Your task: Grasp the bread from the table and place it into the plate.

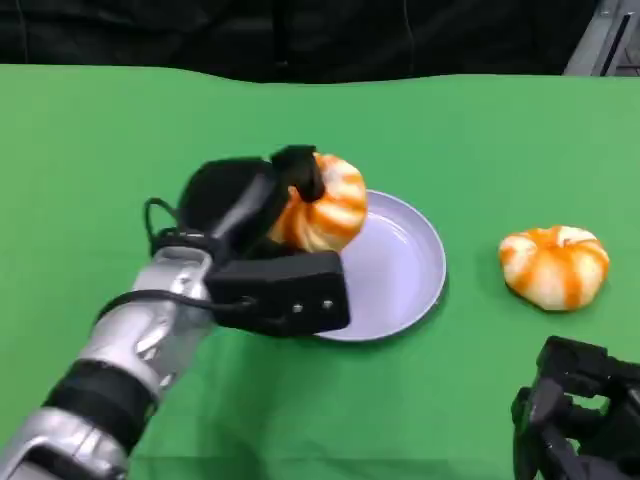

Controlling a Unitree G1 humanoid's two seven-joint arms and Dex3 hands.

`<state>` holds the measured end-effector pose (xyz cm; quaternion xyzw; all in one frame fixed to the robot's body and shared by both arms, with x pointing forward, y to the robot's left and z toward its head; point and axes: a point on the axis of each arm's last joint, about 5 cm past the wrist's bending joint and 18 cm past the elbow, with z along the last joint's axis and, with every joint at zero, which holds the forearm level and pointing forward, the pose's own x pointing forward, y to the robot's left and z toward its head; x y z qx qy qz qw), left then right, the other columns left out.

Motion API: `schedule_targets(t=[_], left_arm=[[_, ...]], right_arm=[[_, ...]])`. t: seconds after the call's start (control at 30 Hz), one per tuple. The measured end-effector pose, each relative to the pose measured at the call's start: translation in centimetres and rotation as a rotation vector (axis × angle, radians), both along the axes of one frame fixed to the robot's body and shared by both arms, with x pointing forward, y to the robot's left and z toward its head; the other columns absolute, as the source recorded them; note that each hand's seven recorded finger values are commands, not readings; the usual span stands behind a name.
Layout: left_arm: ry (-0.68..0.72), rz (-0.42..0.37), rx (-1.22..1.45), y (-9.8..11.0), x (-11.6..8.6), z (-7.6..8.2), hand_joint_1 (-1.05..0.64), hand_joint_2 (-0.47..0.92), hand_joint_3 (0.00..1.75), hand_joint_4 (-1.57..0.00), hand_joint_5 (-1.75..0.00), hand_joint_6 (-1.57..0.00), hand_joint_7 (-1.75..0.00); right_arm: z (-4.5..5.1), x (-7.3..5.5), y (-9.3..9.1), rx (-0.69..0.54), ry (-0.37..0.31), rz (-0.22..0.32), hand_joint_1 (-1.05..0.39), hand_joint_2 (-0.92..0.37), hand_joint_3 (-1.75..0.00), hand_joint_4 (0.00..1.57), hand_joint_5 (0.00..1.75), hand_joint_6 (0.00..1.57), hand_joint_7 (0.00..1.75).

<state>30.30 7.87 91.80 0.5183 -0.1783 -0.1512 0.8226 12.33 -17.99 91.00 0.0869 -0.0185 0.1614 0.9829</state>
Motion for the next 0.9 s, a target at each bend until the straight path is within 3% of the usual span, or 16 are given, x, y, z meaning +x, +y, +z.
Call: schedule_targets(t=[0.03, 0.13, 0.17, 0.23, 0.3, 0.33, 0.4, 0.43, 0.47, 0.5, 0.53, 0.57, 0.63, 0.7, 0.9], left_arm=[[0.009, -0.001, 0.015, -0.3, 0.1, -0.2, -0.16, 0.92, 0.10, -0.69, -1.75, -0.62, -1.44], [0.047, 0.004, 0.045, -0.9, 0.1, -1.0, -0.15, 0.92, 0.15, -0.70, -1.75, -0.66, -1.37], [0.058, 0.012, 0.051, -1.0, 0.1, -1.3, -0.14, 0.92, 0.17, -0.70, -1.75, -0.72, -1.20], [0.081, 0.026, 0.057, -1.0, 0.1, -1.9, -0.12, 0.92, 0.19, -0.71, -1.75, -0.72, -1.21], [0.108, 0.034, 0.060, -1.0, 0.0, -2.5, -0.11, 0.92, 0.17, -0.70, -1.75, -0.66, -1.40], [0.118, 0.035, 0.057, -0.9, -0.1, -2.7, -0.14, 0.92, 0.19, -0.67, -1.53, -0.70, -1.14], [0.147, 0.017, 0.049, -0.7, -0.2, -3.1, -0.43, 0.92, 0.31, -0.65, -0.57, -0.75, -0.33], [0.175, -0.011, 0.066, -0.5, -0.2, -3.2, -0.61, 0.92, 0.35, -0.49, -0.24, -0.63, -0.13], [0.206, -0.038, 0.093, -0.2, -0.2, -3.2, -0.68, 0.92, 0.36, -0.43, -0.12, -0.58, -0.07], [0.235, -0.060, 0.119, 0.0, -0.1, -3.1, -0.71, 0.92, 0.37, -0.40, -0.07, -0.56, -0.03], [0.253, -0.074, 0.139, 0.3, 0.1, -2.9, -0.85, 0.92, 0.45, -0.20, -0.03, -0.41, -0.02], [0.269, -0.084, 0.158, 0.5, 0.3, -2.6, -0.94, 0.92, 0.52, -0.10, -0.02, -0.29, -0.01], [0.302, -0.111, 0.199, 1.0, 0.6, -2.2, -1.03, 0.92, 0.63, -0.02, 0.00, -0.10, 0.00], [0.330, -0.133, 0.234, 1.4, 0.6, -2.1, -1.04, 0.92, 0.69, 0.00, 0.00, -0.02, 0.00], [0.302, -0.161, 0.231, 1.4, 0.4, -1.8, -1.05, 0.92, 0.72, 0.00, 0.00, 0.00, 0.00]], right_arm=[[-0.01, 0.0, 0.1, -0.001, 0.000, 0.002, -0.08, -0.52, -1.23, 0.89, 1.74, 0.84, 1.51], [0.01, -0.1, 0.2, -0.002, -0.006, -0.003, -0.08, -0.53, -1.22, 0.89, 1.74, 0.84, 1.52], [0.06, -0.2, 0.3, 0.001, -0.009, -0.005, -0.08, -0.53, -1.21, 0.89, 1.75, 0.84, 1.52], [0.19, -0.3, 0.4, 0.001, -0.013, -0.009, -0.08, -0.53, -1.21, 0.89, 1.75, 0.84, 1.52], [0.27, -0.3, 0.5, -0.005, -0.016, -0.010, -0.08, -0.53, -1.20, 0.89, 1.75, 0.83, 1.52], [0.29, -0.4, 0.6, -0.006, -0.018, -0.008, -0.08, -0.53, -1.20, 0.89, 1.75, 0.83, 1.52], [0.26, -0.5, 0.7, -0.004, -0.018, -0.005, -0.09, -0.53, -1.20, 0.89, 1.75, 0.83, 1.53], [0.23, -0.5, 0.8, -0.004, -0.016, -0.004, -0.09, -0.52, -1.20, 0.88, 1.74, 0.82, 1.53], [0.22, -0.5, 0.8, -0.003, -0.015, -0.004, -0.09, -0.52, -1.20, 0.88, 1.74, 0.82, 1.54], [0.23, -0.6, 0.9, -0.003, -0.014, -0.006, -0.10, -0.52, -1.20, 0.88, 1.74, 0.82, 1.54], [0.25, -0.6, 0.9, -0.003, -0.015, -0.008, -0.10, -0.52, -1.21, 0.89, 1.74, 0.82, 1.53], [0.27, -0.6, 0.9, -0.003, -0.016, -0.008, -0.10, -0.51, -1.22, 0.89, 1.74, 0.83, 1.52], [0.26, -0.6, 0.9, -0.002, -0.016, -0.007, -0.10, -0.48, -1.26, 0.90, 1.73, 0.84, 1.50], [0.27, -0.6, 0.9, -0.001, -0.016, -0.008, -0.09, -0.47, -1.28, 0.90, 1.72, 0.85, 1.49], [0.26, -0.5, 0.9, 0.006, -0.018, -0.005, -0.08, -0.48, -1.27, 0.91, 1.71, 0.86, 1.47]])
